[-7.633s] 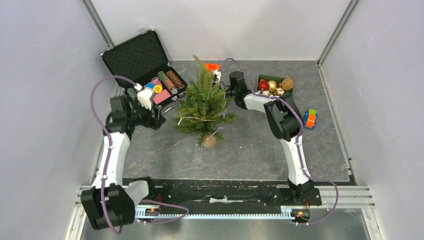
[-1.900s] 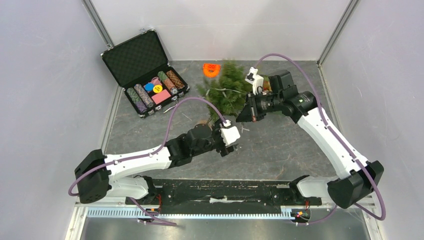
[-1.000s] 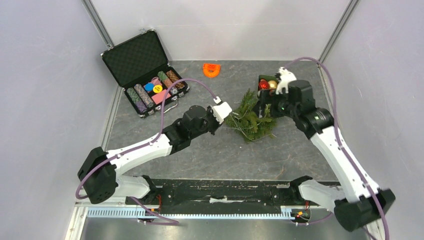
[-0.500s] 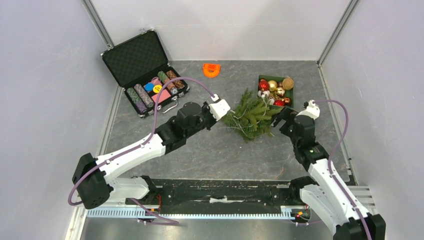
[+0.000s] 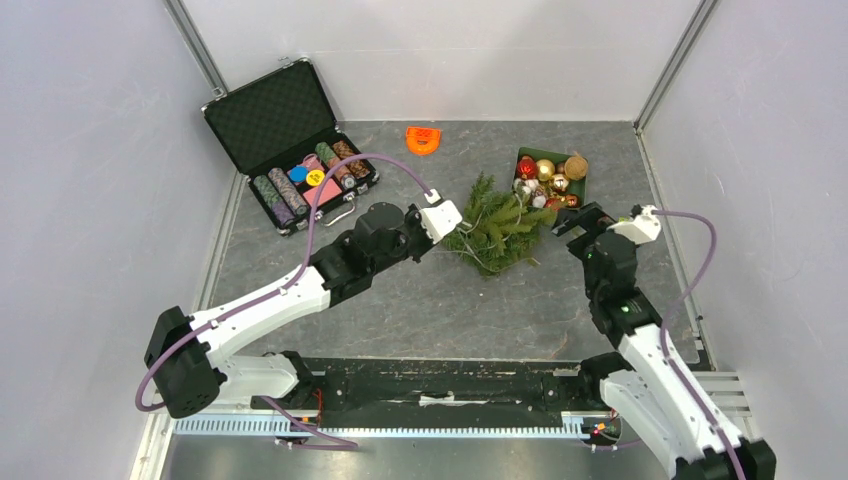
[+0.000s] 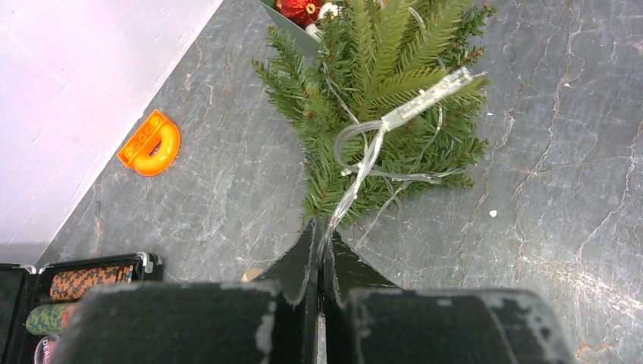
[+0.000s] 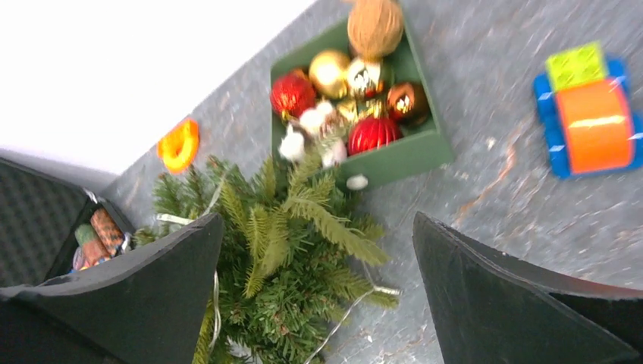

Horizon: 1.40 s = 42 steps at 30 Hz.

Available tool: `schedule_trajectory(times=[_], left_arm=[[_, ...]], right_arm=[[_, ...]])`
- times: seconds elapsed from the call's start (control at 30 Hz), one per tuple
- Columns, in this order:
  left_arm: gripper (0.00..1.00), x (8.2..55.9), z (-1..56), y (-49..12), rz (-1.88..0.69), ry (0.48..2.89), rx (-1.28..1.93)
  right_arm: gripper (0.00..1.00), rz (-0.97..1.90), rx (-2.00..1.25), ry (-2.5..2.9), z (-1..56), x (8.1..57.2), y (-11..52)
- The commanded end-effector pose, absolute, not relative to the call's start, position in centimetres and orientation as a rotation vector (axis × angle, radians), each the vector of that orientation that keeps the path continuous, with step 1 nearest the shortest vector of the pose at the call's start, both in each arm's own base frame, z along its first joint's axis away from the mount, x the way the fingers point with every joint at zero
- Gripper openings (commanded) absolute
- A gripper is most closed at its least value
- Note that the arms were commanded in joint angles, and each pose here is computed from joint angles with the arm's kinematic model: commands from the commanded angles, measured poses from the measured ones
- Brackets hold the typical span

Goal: Decorate the small christmas tree

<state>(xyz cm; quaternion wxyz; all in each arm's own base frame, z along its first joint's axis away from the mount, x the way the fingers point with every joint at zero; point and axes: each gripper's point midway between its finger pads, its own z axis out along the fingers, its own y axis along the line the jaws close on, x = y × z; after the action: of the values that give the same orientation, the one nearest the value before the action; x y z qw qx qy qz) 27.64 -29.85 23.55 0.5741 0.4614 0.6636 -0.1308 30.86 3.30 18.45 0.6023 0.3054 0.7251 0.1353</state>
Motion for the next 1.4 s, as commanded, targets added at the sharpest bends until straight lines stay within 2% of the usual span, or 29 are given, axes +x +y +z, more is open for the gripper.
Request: schedule_trajectory(times=[0.0, 0.1, 0.2, 0.27, 0.47, 0.63, 0.93, 1.03, 1.13, 1.2, 1.3, 1.37], left_arm=[[0.02, 27.8, 26.5, -30.1, -0.305, 1.478, 1.08], [0.02, 27.8, 26.5, -30.1, -0.301, 1.478, 1.089], [0.02, 27.8, 26.7, -29.9, -0.283, 1.472, 1.095], [0.02, 28.0, 26.9, -29.7, -0.267, 1.47, 1.098], [0.02, 27.8, 27.2, -29.4, -0.262, 1.469, 1.106], [0.02, 27.3, 27.4, -29.4, -0.276, 1.464, 1.127], [0.02, 27.0, 28.1, -29.5, -0.286, 1.475, 1.153], [0.02, 26.6, 28.0, -29.6, -0.305, 1.484, 1.177], [0.02, 26.3, 28.3, -29.8, -0.324, 1.485, 1.19], [0.02, 26.2, 28.6, -29.7, -0.326, 1.486, 1.191], [0.02, 25.8, 29.1, -29.8, -0.347, 1.488, 1.198], [0.02, 25.2, 29.9, -29.7, -0.371, 1.486, 1.209]], right_arm=[[0.98, 0.174, 0.688, 1.592, 22.8, 28.1, 0.3], [0.97, 0.381, 0.73, 1.578, 21.1, 27.0, 2.3], [0.96, 0.681, 0.783, 1.55, 18.4, 27.4, 6.0], [0.97, 0.785, 0.795, 1.493, 18.5, 28.1, 7.3], [0.98, 0.594, 0.836, 1.395, 21.2, 31.4, 6.2], [0.98, 0.556, 1.003, 1.354, 18.6, 33.0, 5.2], [0.96, 0.427, 0.978, 1.449, 17.8, 37.0, 6.8], [0.85, 0.389, 0.955, 1.479, 17.1, 37.6, 6.9], [0.68, 0.411, 0.95, 1.51, 15.2, 37.3, 7.4], [0.49, 0.389, 0.943, 1.501, 14.7, 37.0, 7.0], [0.34, 0.328, 0.837, 1.525, 15.2, 37.7, 7.1], [0.15, 0.287, 0.738, 1.564, 15.6, 38.4, 7.7]])
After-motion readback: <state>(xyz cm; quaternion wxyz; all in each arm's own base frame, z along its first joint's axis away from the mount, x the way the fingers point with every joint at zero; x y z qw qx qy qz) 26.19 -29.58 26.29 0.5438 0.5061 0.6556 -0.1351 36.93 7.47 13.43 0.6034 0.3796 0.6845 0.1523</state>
